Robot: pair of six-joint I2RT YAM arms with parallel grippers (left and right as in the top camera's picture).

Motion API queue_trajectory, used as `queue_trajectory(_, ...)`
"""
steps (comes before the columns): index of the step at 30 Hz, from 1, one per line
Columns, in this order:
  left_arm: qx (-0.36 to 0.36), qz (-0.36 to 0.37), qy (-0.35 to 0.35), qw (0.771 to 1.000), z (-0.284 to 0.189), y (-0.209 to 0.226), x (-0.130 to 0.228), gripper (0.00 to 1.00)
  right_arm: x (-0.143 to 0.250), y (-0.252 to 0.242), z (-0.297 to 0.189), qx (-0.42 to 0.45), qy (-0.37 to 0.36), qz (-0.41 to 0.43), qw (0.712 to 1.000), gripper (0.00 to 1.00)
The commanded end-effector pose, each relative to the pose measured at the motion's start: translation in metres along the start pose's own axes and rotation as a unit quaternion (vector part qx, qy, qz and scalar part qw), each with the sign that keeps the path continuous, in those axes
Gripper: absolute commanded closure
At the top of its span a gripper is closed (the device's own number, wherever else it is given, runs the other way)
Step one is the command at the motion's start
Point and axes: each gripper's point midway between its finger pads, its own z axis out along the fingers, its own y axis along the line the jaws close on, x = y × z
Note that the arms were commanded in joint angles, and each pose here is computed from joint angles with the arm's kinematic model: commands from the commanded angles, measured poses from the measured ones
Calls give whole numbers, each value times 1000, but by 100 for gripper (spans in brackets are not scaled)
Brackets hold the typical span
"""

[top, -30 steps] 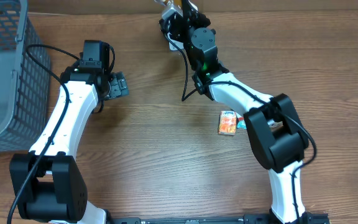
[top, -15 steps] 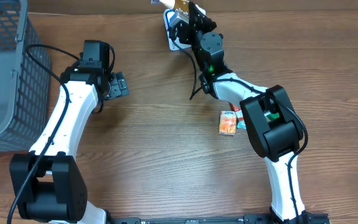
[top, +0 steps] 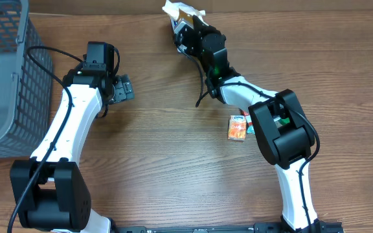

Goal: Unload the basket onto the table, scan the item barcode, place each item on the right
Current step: 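Hold the Pantree bag in front of the white scanner, then carry the Pantree bag back right and lower it beside the packs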

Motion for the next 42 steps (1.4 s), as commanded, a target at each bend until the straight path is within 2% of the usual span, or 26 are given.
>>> queue_trajectory(1, -4, 9, -7, 1000, -3, 1, -3, 0, -26, 11, -4, 1, -16, 13, 1000, 96)
queue_trajectory(6, -4, 9, -7, 1000, -3, 1, -3, 0, -41, 30, -8, -16, -23, 12, 1000, 96)
queue_trajectory(14, -4, 9, -7, 1000, -3, 1, -3, 0, -24, 43, -8, -44, 12, 70, 997, 96)
queue_trajectory(20, -4, 9, -7, 1000, -3, 1, -3, 0, -22, 28, -5, -24, 4, 138, 990, 96)
queue_trajectory(28, -4, 9, -7, 1000, -3, 1, -3, 0, -28, 11, -4, 0, -18, 146, 989, 96)
queue_trajectory(35, -4, 9, -7, 1000, -3, 1, -3, 0, -21, 5, -2, 3, -12, 255, 967, 96)
queue_trajectory(37, -4, 9, -7, 1000, -3, 1, -3, 0, -22, 1, -3, 6, -16, 260, 966, 96)
queue_trajectory(39, -4, 9, -7, 1000, -3, 1, -3, 0, -33, -16, -6, 19, -29, 266, 963, 96)
queue_trajectory(42, -4, 9, -7, 1000, -3, 1, -3, 0, -75, -63, -24, 39, -67, 283, 956, 96)
